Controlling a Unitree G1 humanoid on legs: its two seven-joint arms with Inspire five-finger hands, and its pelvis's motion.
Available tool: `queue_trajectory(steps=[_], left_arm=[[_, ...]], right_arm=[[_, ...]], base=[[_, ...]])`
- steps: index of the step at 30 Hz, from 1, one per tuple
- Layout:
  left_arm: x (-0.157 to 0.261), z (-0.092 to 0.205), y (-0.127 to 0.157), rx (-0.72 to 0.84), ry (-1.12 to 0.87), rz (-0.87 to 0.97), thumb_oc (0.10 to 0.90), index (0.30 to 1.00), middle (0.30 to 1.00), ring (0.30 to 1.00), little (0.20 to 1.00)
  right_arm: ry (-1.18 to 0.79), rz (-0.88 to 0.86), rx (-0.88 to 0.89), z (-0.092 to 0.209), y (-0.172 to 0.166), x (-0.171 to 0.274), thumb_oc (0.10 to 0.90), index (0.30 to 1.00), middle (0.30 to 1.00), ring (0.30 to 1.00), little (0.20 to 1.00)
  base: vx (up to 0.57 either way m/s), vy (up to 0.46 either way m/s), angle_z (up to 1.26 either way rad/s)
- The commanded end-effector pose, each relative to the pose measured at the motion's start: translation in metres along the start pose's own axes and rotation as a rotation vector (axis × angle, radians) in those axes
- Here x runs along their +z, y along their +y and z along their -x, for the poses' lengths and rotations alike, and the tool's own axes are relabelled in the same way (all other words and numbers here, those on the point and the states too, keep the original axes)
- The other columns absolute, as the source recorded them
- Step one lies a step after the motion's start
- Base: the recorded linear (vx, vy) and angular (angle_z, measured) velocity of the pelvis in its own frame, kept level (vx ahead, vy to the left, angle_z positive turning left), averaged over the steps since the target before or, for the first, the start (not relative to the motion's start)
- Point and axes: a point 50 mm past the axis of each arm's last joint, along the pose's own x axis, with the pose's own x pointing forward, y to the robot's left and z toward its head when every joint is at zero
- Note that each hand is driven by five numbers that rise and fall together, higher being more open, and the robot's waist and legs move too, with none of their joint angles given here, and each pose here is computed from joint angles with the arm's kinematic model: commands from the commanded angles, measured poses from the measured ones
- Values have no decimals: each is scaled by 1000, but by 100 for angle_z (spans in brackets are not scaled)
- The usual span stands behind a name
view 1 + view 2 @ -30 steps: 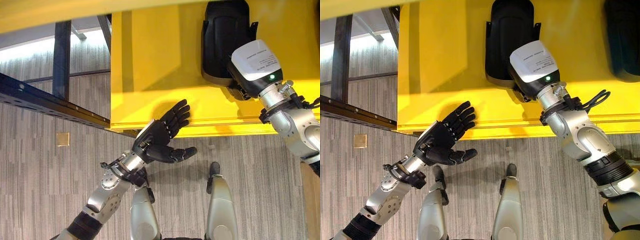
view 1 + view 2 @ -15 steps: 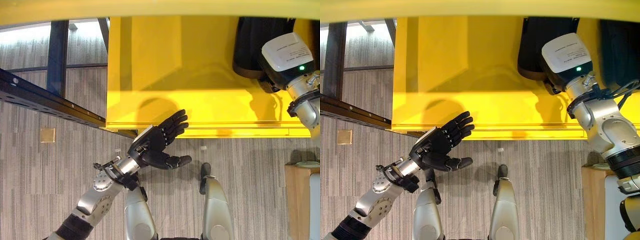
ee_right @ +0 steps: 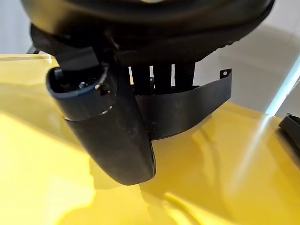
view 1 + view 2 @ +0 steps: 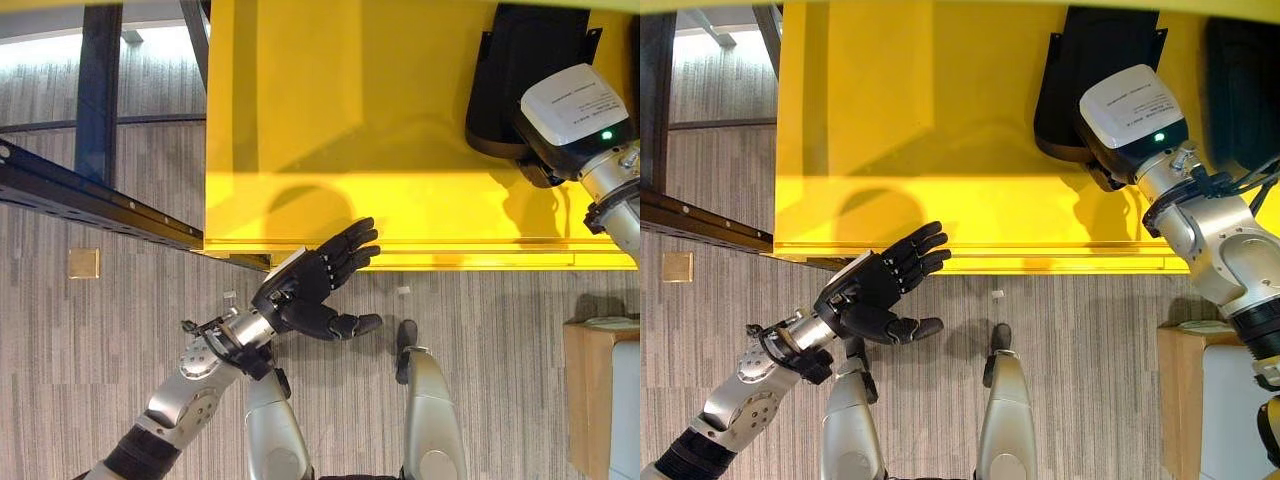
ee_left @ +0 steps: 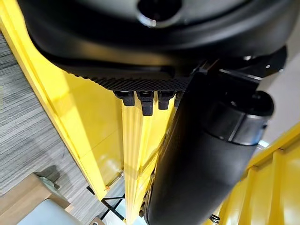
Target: Move parts from the plastic box to the shelf.
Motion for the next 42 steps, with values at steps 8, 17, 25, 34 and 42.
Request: queue_trajectory(steps=[8, 17, 25, 34, 42], left_arm=[[31, -2, -16, -136, -125, -63, 900, 1000, 1000, 1000, 1000], [30, 1, -15, -146, -112, -71, 900, 1000, 1000, 1000, 1000], [31, 5, -13, -155, -104, -81, 900, 1000, 1000, 1000, 1000], [34, 3, -12, -153, -109, -88, 900, 1000, 1000, 1000, 1000], [33, -2, -15, -163, -123, -75, 900, 1000, 1000, 1000, 1000]], right_arm=[[-230, 61, -173, -8, -40, 32, 400, 300, 300, 300, 300], [-298, 236, -177, -9, -39, 36, 400, 300, 300, 300, 300], [-254, 250, -128, -6, -29, 25, 400, 300, 300, 300, 300], [47, 125, -72, -5, -14, -8, 400, 300, 300, 300, 300], [105, 93, -46, -9, -13, -13, 900, 1000, 1000, 1000, 1000]], base=[[-1, -1, 0], [-2, -12, 0], [0, 0, 0], [0, 0, 0], [13, 27, 0]])
